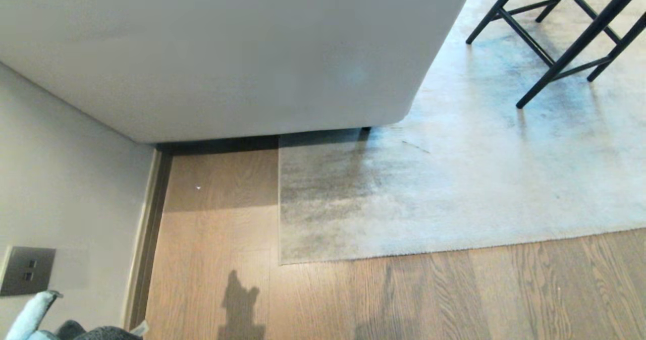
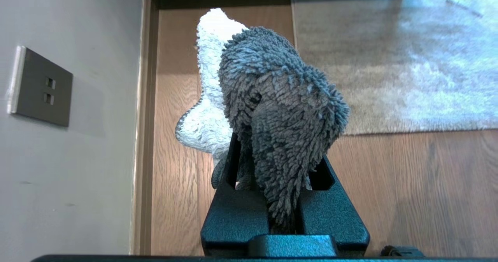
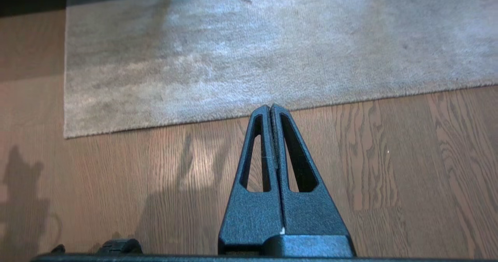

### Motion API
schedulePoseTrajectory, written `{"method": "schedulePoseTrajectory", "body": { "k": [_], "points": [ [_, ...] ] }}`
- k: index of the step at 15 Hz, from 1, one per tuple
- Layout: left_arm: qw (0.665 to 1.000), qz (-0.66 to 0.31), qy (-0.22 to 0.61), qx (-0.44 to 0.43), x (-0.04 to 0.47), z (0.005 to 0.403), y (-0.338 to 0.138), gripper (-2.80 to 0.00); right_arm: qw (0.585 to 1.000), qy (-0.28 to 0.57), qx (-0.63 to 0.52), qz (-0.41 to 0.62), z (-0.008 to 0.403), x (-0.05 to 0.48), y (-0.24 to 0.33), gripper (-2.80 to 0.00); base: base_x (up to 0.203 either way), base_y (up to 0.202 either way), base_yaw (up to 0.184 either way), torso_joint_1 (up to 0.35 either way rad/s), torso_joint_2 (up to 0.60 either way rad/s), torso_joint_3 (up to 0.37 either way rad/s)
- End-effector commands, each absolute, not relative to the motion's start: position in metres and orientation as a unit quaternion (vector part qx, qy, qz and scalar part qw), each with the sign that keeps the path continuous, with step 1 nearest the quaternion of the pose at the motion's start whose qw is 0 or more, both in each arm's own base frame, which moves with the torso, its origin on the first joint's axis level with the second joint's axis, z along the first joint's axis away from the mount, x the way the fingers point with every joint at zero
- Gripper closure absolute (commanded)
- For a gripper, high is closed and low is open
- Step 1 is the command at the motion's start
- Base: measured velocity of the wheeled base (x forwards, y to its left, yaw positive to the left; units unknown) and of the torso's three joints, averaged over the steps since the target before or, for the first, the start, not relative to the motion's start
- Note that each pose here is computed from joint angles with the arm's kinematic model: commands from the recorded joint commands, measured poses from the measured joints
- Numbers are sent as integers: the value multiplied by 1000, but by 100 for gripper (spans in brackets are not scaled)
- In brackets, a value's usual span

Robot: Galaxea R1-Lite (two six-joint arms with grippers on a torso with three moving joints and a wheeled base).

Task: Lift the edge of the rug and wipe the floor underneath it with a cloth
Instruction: Put down the rag

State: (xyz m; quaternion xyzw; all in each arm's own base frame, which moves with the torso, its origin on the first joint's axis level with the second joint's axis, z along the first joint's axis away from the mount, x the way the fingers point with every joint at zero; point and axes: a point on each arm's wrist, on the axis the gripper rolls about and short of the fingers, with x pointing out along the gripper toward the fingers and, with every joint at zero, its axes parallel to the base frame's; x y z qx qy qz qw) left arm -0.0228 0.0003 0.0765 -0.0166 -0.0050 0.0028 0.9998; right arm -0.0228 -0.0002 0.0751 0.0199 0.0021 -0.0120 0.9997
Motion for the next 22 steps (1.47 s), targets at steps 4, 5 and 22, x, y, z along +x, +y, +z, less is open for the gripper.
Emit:
{"method": "schedulePoseTrajectory", "body": {
  "k": [4,5,22],
  "points": [
    [1000,3,-5,-18,-23,77,0,0,1000,2,20,-12,75,-23,0,0,0,0,0,3,1,198],
    [1000,3,-5,-18,-23,77,0,0,1000,2,20,-12,75,-23,0,0,0,0,0,2,2,195],
    [1000,2,-5,-18,-23,77,0,0,1000,3,20,-12,75,-23,0,0,0,0,0,1,0,30]
  ]
}}
